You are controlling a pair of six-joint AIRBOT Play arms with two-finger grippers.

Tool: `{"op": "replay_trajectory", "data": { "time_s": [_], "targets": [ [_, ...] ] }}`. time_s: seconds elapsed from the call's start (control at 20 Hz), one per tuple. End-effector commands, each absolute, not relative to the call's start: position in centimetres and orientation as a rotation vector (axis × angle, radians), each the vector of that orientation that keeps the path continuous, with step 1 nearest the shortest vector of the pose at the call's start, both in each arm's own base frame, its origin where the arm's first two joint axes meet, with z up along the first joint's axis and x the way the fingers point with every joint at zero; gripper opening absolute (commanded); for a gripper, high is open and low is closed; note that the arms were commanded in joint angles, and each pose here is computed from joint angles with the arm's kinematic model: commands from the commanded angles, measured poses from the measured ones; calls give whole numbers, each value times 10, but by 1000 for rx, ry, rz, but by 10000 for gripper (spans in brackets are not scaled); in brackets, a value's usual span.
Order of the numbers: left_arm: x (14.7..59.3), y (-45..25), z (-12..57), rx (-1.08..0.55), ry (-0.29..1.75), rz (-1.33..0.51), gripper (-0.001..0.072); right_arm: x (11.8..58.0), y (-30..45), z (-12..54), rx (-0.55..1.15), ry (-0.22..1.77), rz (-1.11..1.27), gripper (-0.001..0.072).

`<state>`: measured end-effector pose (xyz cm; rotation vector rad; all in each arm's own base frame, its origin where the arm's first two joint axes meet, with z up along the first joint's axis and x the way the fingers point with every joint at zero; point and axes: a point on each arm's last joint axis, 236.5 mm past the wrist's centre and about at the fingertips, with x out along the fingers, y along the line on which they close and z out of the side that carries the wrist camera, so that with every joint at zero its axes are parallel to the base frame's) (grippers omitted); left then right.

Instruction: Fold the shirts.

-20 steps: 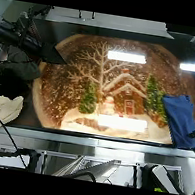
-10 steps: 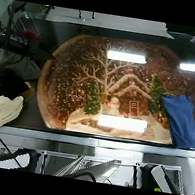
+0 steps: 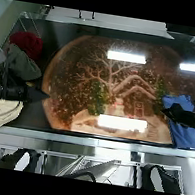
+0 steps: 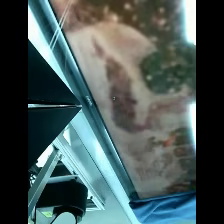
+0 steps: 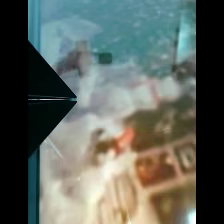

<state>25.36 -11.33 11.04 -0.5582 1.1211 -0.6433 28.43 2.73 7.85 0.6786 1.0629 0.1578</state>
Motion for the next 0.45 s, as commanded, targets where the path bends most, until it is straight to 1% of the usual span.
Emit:
{"op": "replay_trajectory", "data": {
  "time_s": [0.0, 0.4],
  "targets": [
    [227, -111, 83, -618, 1125, -585, 14, 272, 54, 79, 696, 1107, 244, 25],
    [207, -106, 76, -630, 1080, -534, 14, 272, 55, 80, 701, 1107, 250, 25]
  ]
}}
